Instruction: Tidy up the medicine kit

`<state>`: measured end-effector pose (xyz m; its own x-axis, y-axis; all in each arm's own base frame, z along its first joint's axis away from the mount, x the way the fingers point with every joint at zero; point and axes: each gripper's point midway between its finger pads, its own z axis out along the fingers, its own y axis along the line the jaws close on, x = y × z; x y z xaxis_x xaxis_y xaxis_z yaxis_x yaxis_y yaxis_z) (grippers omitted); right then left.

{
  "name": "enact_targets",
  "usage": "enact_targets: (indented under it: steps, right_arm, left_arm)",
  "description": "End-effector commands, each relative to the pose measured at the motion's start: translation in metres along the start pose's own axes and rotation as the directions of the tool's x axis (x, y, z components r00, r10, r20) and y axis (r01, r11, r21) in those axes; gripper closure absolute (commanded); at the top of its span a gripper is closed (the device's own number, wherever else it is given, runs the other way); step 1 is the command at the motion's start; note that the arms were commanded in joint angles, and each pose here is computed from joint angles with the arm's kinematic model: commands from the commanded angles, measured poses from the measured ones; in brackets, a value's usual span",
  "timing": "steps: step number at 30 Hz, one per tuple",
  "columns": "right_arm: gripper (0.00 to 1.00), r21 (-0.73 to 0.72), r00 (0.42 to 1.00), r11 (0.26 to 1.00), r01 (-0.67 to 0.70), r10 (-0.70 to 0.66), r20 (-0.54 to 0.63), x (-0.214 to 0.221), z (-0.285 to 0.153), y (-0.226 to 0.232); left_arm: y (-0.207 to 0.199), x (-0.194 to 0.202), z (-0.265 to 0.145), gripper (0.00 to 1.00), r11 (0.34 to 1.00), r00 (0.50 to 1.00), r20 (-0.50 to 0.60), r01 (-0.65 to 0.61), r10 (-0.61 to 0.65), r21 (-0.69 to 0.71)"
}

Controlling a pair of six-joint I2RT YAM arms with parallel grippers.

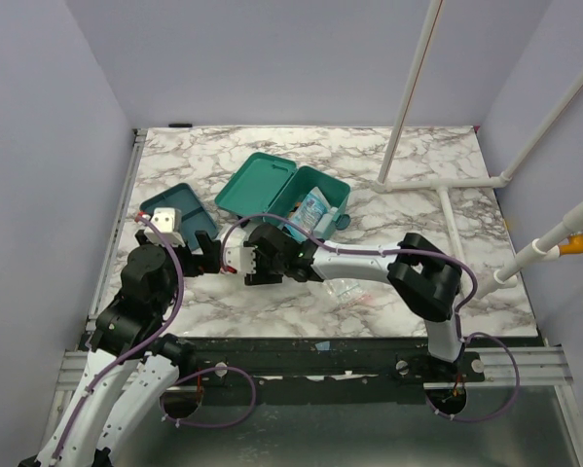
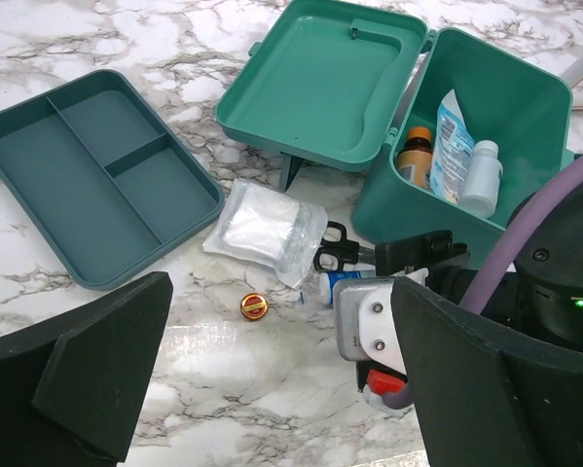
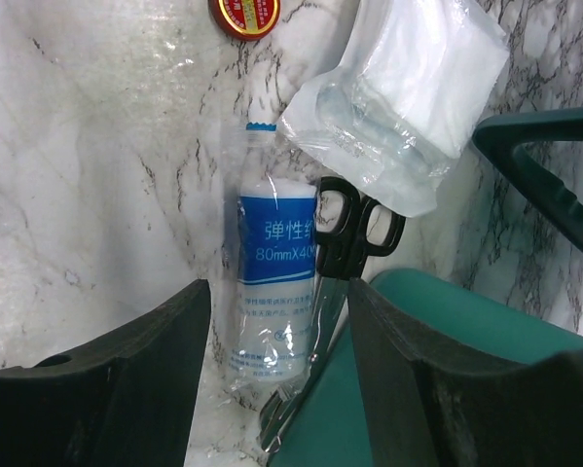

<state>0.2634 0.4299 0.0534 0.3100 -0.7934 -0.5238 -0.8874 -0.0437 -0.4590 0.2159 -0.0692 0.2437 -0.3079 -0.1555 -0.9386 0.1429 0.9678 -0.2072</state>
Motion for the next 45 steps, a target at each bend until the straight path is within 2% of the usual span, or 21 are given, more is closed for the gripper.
enact_targets:
  steps: [1, 7, 15, 18, 23, 29, 40, 45]
  right_arm:
    - [0.40, 0.031, 1.000, 1.000, 0.000, 0.001, -0.024, 0.000, 0.011, -0.004]
    - [0.52, -0.002, 0.999, 1.000, -0.009, 0.009, -0.051, 0.008, 0.018, 0.005]
    - [0.90, -0.015, 0.998, 1.000, -0.015, 0.014, -0.060, 0.009, 0.019, 0.007]
    - [0.99, -0.018, 0.999, 1.000, -0.020, 0.019, -0.042, 0.003, 0.015, 0.006]
    - [0.99, -0.010, 0.999, 0.999, -0.045, 0.045, 0.009, -0.007, -0.001, 0.004]
    - [0.99, -0.033, 0.983, 0.992, -0.122, 0.126, 0.137, -0.033, -0.031, 0.005]
    - [0.99, -0.095, 0.938, 0.969, -0.230, 0.246, 0.244, -0.058, -0.101, 0.009]
    - [0.99, -0.019, 0.912, 0.955, -0.296, 0.288, 0.292, -0.065, -0.133, -0.009]
  left_arm:
    - [0.000, -0.008, -0.005, 0.01, 1.000, 1.000, 0.027, 0.007, -0.007, -0.004]
    - [-0.001, -0.008, -0.006, 0.01, 1.000, 1.000, 0.026, 0.005, -0.005, 0.002]
    - [-0.003, -0.008, -0.005, 0.02, 1.000, 1.000, 0.023, 0.004, -0.004, 0.006]
    - [-0.001, -0.008, -0.005, 0.01, 1.000, 1.000, 0.023, 0.004, -0.004, -0.001]
    - [0.002, -0.008, -0.006, 0.01, 1.000, 1.000, 0.024, 0.007, -0.007, -0.020]
    - [0.003, -0.008, -0.005, 0.01, 1.000, 1.000, 0.022, 0.005, -0.004, -0.024]
    - [0.005, -0.007, -0.004, 0.02, 0.999, 1.000, 0.020, -0.001, 0.002, -0.037]
    - [0.003, -0.006, -0.003, 0.01, 1.000, 1.000, 0.015, -0.002, 0.002, -0.027]
